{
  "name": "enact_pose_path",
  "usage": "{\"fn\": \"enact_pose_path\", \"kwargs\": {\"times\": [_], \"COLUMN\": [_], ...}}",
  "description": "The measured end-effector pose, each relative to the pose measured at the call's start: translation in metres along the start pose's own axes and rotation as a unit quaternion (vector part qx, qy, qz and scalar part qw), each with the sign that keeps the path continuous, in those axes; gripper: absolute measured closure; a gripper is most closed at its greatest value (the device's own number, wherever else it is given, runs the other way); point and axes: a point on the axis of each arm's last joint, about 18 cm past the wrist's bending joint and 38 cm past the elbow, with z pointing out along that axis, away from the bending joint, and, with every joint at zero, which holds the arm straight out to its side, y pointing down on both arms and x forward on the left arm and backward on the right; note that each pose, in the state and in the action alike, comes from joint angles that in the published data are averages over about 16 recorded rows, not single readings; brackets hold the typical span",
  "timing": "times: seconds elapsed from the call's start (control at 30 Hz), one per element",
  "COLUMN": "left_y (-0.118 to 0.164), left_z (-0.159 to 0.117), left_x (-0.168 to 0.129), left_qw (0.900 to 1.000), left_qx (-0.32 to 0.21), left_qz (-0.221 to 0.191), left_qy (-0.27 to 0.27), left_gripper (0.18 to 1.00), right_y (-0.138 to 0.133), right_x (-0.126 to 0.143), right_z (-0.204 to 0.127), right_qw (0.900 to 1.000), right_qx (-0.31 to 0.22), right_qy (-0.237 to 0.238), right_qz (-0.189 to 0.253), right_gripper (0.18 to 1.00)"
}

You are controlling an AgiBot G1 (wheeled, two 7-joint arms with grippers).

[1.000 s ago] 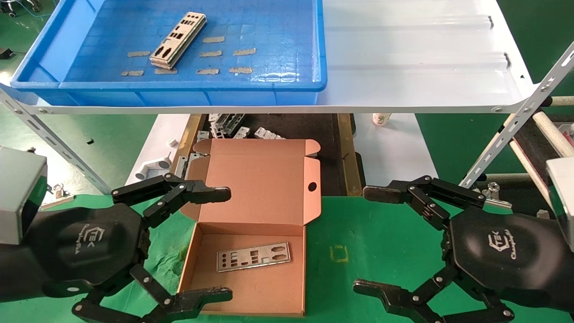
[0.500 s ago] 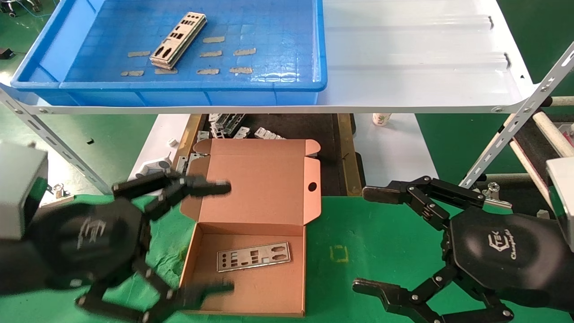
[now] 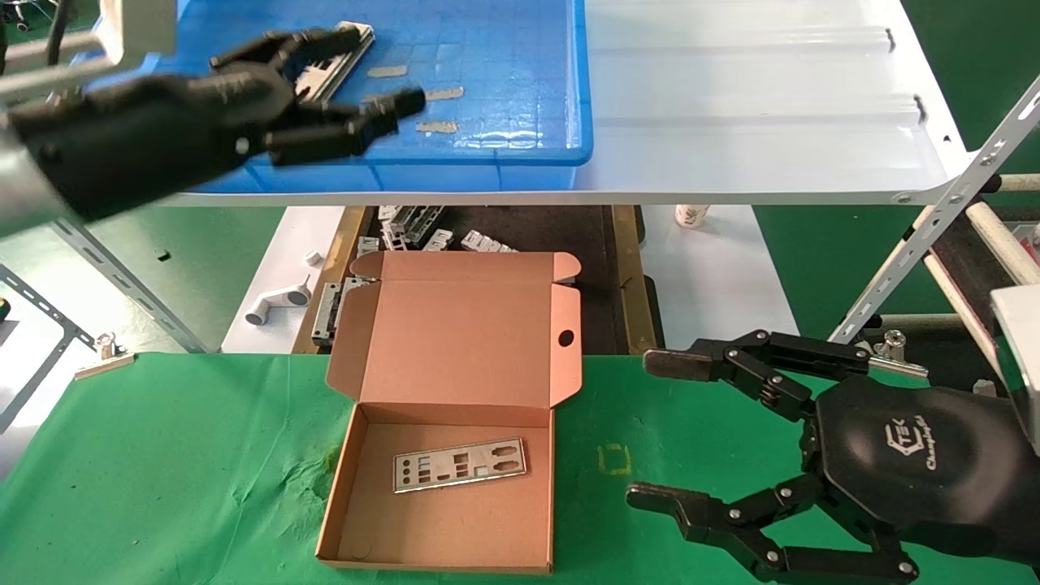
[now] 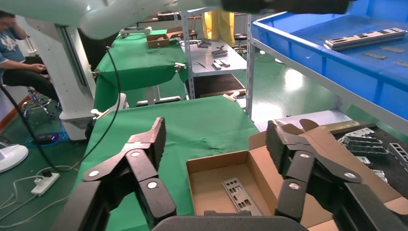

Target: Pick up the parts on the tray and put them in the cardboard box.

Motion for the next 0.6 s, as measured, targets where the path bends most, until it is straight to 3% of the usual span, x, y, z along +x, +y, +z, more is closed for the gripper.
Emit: {"fn": "enact_pose_path", "kwargs": {"times": [0.3,0.6], "left_y": [-0.005,-0.002], "left_z": [0.035,0.052], "left_x": [-0.063,-0.091], "left_qw": [0.9938,0.9832], "left_qx": [-0.060,-0.110], "left_qz": [0.001,-0.006], "left_qy": [-0.094,-0.146], "left_gripper": [0.184,0.184], "right_y": [0.000,0.000], "right_x": [0.000,0.000], "right_z": [0.000,0.000], "right_qw": [1.000,1.000], "right_qx": [0.000,0.000], "right_qy": [0.000,0.000], "right_qz": [0.000,0.000], "right_gripper": [0.527,0.727]}}
